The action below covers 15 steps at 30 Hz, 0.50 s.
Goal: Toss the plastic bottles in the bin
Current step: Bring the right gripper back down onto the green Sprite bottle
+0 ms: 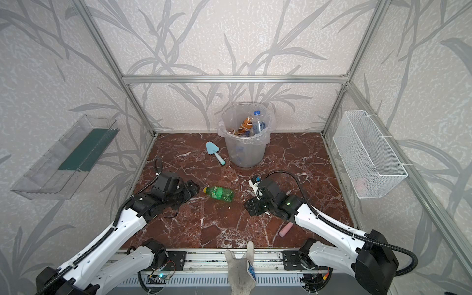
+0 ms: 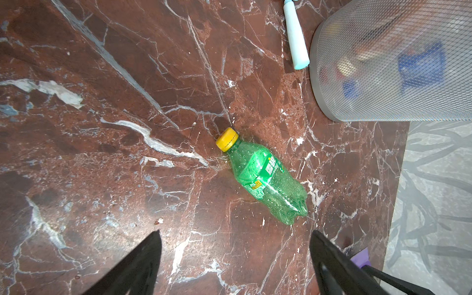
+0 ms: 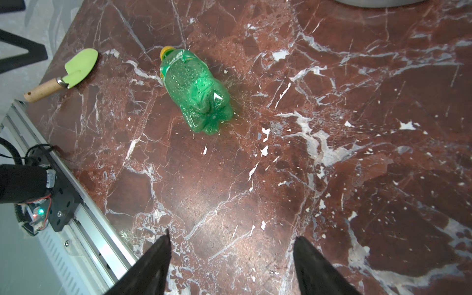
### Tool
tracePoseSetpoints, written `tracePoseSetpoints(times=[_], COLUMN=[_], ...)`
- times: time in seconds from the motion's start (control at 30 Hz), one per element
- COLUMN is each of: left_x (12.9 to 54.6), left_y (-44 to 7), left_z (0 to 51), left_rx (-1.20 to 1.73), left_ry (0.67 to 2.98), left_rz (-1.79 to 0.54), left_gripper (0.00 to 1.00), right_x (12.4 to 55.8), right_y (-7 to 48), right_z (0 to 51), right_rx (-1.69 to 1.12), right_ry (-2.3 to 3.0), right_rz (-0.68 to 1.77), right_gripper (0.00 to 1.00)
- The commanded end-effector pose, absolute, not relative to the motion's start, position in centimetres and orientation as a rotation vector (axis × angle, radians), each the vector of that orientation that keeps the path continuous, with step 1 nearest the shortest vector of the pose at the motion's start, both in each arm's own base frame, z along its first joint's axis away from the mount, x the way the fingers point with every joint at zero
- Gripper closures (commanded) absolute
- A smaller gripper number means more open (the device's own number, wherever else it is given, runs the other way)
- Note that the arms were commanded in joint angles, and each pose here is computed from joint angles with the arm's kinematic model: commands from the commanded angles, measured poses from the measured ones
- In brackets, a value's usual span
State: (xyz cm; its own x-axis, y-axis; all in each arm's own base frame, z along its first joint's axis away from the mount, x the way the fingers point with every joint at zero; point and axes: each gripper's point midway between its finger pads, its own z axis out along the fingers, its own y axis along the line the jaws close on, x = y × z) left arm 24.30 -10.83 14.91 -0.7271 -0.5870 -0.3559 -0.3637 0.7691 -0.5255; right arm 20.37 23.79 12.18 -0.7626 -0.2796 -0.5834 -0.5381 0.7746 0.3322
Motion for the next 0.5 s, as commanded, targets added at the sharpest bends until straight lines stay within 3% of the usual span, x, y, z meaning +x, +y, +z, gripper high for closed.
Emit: tracePoseSetpoints(times=[0.0, 0.47], left_x=[24.1, 23.3], left_y=[-10.7, -10.5], left_z=[14.7, 14.0], left_rx=[-0.729, -0.742], left_ry=[2.440, 2.438], left_rz=[-0.595, -0.611], left_gripper=[0.10, 0.10], right_x=[20.9, 22.6], right_y=[25.5, 30.3], right_z=[13.8, 14.1], right_rx=[-0.703, -0.903], right_ry=[2.370, 2.336], right_rz=[0.697, 0.669], right_gripper=[0.24, 0.23])
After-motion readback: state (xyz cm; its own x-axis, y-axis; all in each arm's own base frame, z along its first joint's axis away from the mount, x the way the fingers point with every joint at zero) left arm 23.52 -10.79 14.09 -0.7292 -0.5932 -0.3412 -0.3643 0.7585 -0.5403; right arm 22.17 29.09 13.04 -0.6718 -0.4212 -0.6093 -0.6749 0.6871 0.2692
